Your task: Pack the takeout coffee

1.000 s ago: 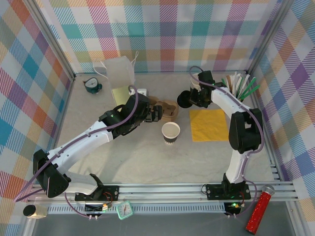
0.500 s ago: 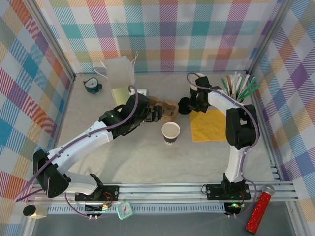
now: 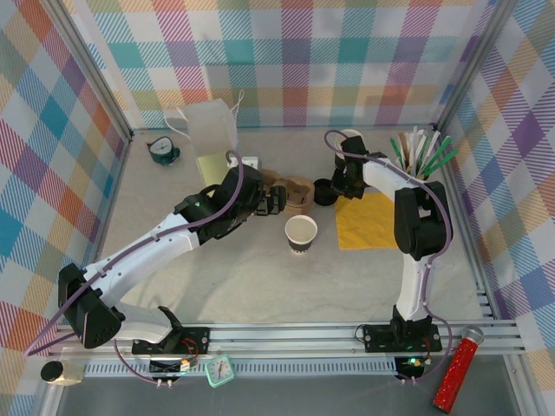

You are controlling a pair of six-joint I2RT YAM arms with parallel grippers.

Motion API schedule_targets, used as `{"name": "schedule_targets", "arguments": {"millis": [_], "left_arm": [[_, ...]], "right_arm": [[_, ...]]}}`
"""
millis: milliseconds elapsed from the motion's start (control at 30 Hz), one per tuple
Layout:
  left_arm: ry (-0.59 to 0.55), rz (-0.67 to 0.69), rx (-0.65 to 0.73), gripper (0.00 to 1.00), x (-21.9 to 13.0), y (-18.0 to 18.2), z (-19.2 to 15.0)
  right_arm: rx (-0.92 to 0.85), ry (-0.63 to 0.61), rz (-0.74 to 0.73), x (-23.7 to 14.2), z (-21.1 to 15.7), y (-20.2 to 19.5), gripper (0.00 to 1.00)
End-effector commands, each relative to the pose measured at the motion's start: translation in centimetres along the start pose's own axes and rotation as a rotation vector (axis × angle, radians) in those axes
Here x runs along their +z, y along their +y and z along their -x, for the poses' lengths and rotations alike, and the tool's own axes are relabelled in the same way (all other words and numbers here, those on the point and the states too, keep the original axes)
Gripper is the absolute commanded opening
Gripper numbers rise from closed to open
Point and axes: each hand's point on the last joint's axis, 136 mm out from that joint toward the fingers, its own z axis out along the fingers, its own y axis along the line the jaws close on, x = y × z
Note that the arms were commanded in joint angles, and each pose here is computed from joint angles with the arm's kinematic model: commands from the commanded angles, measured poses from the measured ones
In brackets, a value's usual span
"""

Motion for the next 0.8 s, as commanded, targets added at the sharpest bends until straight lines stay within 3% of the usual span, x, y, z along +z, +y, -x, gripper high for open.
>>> {"name": "schedule_targets", "arguments": {"millis": [0,500,767], "left_arm": [[-0.024,-0.02,-0.012,1.0,-1.04,-0.35,0.57],[-0.021,-0.013,-0.009,1.0,-1.04,-0.17,0.41],[-0.025,-0.013,-0.01,1.0,-1.09,-0.2,0.54]], "right_arm": [[-0.029,-0.011,-0.008,-0.31,0.48,0.5,0.23],[-0.021,0.014,-0.03,0.64,0.01,-0.03,0.22],[-0.026,-0.008,-0.024,-0.29,0.43,0.27,0.03]]}}
